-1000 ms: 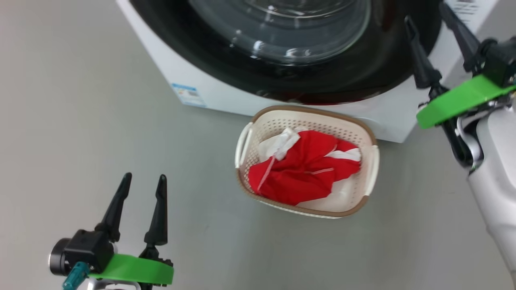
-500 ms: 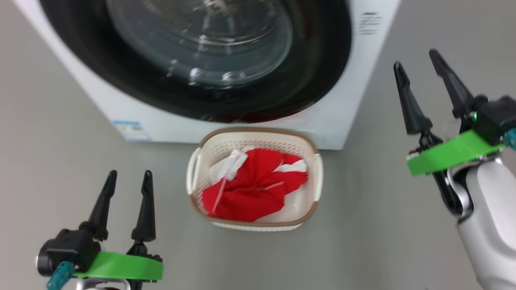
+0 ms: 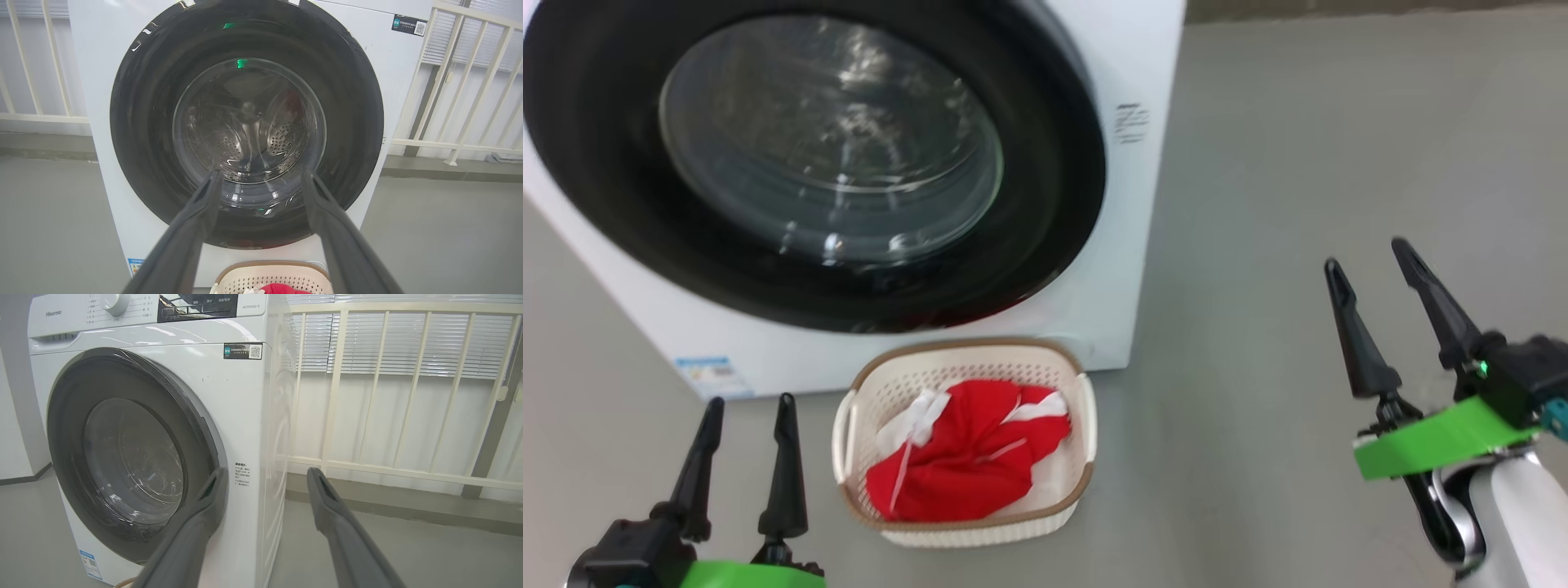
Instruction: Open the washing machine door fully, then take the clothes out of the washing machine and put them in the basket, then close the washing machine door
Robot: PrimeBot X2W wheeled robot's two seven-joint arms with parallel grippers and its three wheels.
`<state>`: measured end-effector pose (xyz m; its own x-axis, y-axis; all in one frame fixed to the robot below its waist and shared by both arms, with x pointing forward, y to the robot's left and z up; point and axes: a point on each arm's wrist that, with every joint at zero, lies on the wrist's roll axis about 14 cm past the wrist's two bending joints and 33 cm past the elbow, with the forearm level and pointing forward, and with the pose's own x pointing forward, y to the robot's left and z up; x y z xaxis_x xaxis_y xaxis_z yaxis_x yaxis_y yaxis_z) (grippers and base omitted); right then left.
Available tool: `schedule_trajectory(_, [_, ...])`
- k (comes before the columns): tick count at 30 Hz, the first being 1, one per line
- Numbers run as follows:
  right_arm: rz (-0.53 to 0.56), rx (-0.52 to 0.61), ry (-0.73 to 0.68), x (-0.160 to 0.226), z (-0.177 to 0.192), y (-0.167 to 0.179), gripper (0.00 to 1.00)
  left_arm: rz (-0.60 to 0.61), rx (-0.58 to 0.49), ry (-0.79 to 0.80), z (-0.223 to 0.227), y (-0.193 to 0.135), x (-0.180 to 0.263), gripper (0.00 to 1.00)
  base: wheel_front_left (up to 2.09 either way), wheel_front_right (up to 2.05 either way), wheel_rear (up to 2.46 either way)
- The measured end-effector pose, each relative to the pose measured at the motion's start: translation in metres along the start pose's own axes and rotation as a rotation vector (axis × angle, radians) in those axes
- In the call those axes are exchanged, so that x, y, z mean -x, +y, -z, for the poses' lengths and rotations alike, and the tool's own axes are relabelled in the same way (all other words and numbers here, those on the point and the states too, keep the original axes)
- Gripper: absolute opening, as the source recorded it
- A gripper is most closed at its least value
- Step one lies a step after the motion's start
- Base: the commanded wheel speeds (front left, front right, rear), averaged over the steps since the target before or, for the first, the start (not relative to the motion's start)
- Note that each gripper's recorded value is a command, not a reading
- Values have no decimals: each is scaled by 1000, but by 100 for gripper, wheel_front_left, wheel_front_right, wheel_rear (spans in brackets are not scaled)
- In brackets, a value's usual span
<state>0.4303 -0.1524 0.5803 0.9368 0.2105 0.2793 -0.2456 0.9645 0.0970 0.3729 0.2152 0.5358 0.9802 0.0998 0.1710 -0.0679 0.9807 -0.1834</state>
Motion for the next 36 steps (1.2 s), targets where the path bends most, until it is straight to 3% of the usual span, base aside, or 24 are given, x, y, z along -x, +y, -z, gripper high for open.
schedule_trajectory(15, [174,-6,-8,81,-14,-35,100,49,12,-43,-16,-14,14,100,0,0,0])
schedule_trajectory(24, [178,-16,-10,89,-15,-33,100,34,8,-47,-18,-8,20,100,0,0,0])
schedule_trajectory(25, [176,-20,-14,88,-16,-32,0,33,8,-51,-19,-8,20,0,0,0,0])
schedule_trajectory(32, [219,-74,104,109,23,-30,0,5,31,81,20,-4,35,0,0,0,0])
schedule_trajectory(36, [234,-116,111,110,26,-32,0,-10,77,91,22,-2,36,0,0,0,0])
